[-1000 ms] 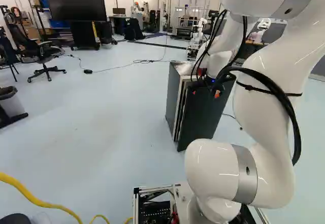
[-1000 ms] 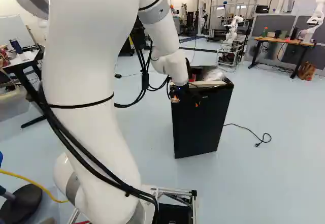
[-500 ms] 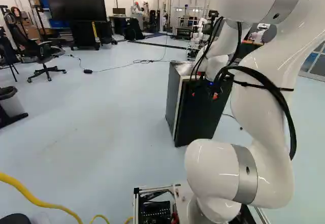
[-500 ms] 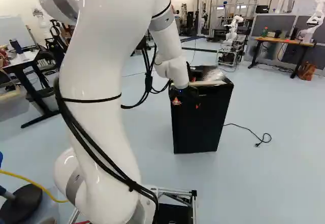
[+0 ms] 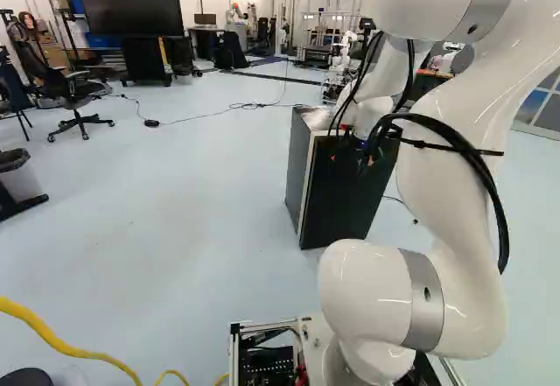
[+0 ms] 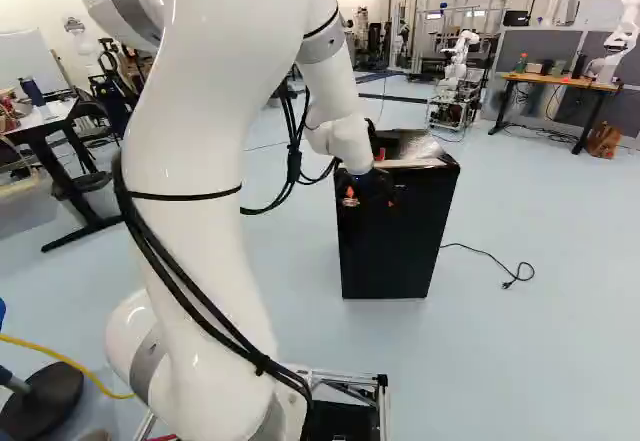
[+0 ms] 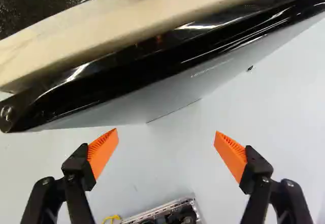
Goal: Grab a drink from the fridge
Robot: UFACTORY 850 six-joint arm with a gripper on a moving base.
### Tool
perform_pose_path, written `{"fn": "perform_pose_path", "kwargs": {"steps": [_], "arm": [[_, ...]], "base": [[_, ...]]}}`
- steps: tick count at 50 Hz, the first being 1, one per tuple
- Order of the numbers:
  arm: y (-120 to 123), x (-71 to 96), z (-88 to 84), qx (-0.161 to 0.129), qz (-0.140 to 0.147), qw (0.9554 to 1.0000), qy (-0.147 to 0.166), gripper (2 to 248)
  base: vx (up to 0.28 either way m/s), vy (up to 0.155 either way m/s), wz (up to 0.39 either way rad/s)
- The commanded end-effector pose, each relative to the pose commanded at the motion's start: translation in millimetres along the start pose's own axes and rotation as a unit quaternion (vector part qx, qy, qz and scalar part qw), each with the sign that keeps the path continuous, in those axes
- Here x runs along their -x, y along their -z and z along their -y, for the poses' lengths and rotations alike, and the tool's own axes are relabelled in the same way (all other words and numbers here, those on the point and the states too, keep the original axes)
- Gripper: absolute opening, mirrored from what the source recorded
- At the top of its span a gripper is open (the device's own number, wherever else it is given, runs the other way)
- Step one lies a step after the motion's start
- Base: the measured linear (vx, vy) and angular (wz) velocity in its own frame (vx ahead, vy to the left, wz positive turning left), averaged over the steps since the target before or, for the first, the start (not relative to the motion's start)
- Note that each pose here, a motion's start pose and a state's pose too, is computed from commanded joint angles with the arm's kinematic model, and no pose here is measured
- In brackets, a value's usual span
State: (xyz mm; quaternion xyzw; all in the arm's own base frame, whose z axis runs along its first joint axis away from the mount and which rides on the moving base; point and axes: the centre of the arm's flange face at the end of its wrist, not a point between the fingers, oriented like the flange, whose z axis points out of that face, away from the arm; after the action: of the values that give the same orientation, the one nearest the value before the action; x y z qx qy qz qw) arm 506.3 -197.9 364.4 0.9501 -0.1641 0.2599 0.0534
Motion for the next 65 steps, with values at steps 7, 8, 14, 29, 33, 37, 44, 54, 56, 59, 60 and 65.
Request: {"fn": "perform_pose_path", "kwargs": {"steps": [7, 8, 14, 29, 33, 37, 44, 54, 56, 59, 60, 65], "arm": [[-8.5, -1.6, 0.1, 0.0, -0.014, 0.9999, 0.0, 247], [-9.8, -1.8, 0.1, 0.0, -0.016, 0.9999, 0.0, 247], [-16.1, -2.5, 0.1, 0.0, -0.024, 0.9997, 0.0, 247], [-18.5, -4.5, 0.1, 0.0, -0.037, 0.9993, 0.0, 247], [-18.5, -5.0, 0.1, 0.0, -0.04, 0.9992, 0.0, 247], [-18.4, -5.6, 0.1, 0.0, -0.043, 0.9991, 0.0, 247], [-18.3, -6.6, 0.1, 0.0, -0.049, 0.9988, 0.0, 247], [-17.6, -6.2, -0.1, 0.0, -0.052, 0.9987, 0.0, 247], [-16.7, -4.8, -0.4, 0.0, -0.051, 0.9987, 0.0, 247], [-14.5, -1.6, -0.9, 0.0, -0.05, 0.9988, -0.001, 247], [-13.6, -0.4, -1.0, 0.0, -0.049, 0.9988, -0.001, 247], [-8.6, 7.1, -1.7, 0.001, -0.046, 0.9989, -0.002, 247]], "base": [[0.0, 0.0, 0.0], [0.0, 0.0, 0.0], [0.0, 0.0, 0.0], [0.0, 0.0, 0.0], [0.0, 0.0, 0.0], [0.0, 0.0, 0.0], [0.0, 0.0, 0.0], [0.0, 0.0, 0.0], [0.0, 0.0, 0.0], [0.0, 0.0, 0.0], [0.0, 0.0, 0.0], [0.0, 0.0, 0.0]]}}
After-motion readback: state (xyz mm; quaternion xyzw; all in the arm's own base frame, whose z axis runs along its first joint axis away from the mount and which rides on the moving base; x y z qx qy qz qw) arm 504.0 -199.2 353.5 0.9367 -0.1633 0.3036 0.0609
